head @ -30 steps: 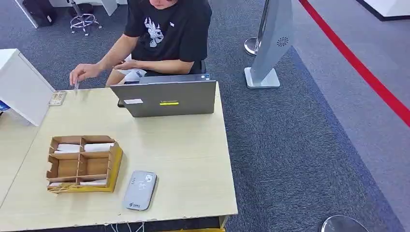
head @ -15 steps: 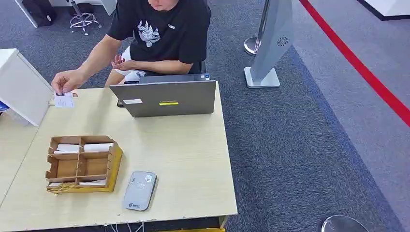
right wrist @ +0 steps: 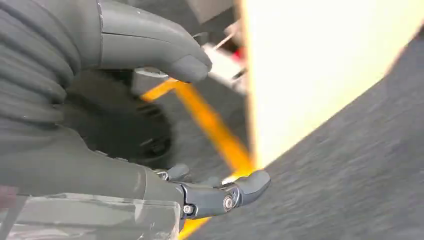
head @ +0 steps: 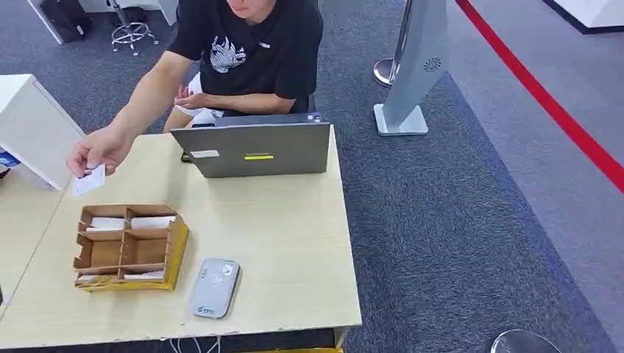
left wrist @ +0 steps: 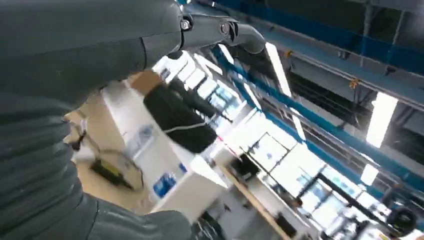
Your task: Pass the card to the sensor for recognition and then transmit it.
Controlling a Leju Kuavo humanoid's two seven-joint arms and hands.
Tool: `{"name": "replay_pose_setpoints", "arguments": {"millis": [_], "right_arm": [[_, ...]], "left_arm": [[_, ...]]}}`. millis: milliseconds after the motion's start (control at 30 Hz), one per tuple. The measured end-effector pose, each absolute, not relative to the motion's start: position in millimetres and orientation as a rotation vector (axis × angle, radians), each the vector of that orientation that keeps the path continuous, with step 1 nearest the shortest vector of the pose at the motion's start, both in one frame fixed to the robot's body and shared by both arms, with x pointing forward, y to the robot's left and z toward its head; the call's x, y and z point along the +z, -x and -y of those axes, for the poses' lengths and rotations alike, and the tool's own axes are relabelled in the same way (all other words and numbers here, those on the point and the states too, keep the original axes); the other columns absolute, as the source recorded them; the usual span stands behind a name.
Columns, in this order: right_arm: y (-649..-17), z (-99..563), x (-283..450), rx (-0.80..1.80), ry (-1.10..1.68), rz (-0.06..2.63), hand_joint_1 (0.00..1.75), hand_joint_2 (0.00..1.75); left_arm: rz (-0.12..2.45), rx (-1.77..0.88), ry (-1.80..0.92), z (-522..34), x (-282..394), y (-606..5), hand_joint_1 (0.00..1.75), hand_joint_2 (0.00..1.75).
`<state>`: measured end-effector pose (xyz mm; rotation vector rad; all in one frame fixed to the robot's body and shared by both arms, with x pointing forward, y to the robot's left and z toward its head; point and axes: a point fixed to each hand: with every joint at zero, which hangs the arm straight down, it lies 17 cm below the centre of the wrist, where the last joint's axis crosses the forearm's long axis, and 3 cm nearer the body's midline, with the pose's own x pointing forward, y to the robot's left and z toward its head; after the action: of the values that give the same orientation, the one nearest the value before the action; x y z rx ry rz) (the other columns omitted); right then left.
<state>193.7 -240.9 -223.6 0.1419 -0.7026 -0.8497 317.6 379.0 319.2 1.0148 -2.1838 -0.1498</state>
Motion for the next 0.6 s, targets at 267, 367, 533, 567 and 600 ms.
{"name": "replay_pose_setpoints", "arguments": {"millis": [267, 367, 533, 567, 600], "right_arm": [[-230.0, 237.7, -204.7, -0.825, -0.183, 0.803, 0.00, 1.75], [-258.3, 222.1, -190.4, -0.801, -0.233, 0.843, 0.00, 1.75], [-270.4, 203.0, -181.7, -0.761, -0.276, 0.858, 0.00, 1.75], [-270.9, 200.9, -180.8, -0.753, -0.284, 0.860, 0.00, 1.75], [-272.1, 199.0, -179.5, -0.744, -0.292, 0.864, 0.00, 1.75]], "left_arm": [[2.144, -0.437, -0.898, -322.6, 301.0, -387.7, 0.00, 1.75], [2.030, -0.596, -0.947, -318.9, 277.6, -436.0, 0.00, 1.75], [1.856, -0.854, -1.036, -317.3, 240.8, -487.5, 0.00, 1.75], [1.807, -0.921, -1.060, -319.2, 232.9, -497.9, 0.00, 1.75], [1.744, -0.999, -1.083, -321.9, 221.4, -508.2, 0.00, 1.75]]}}
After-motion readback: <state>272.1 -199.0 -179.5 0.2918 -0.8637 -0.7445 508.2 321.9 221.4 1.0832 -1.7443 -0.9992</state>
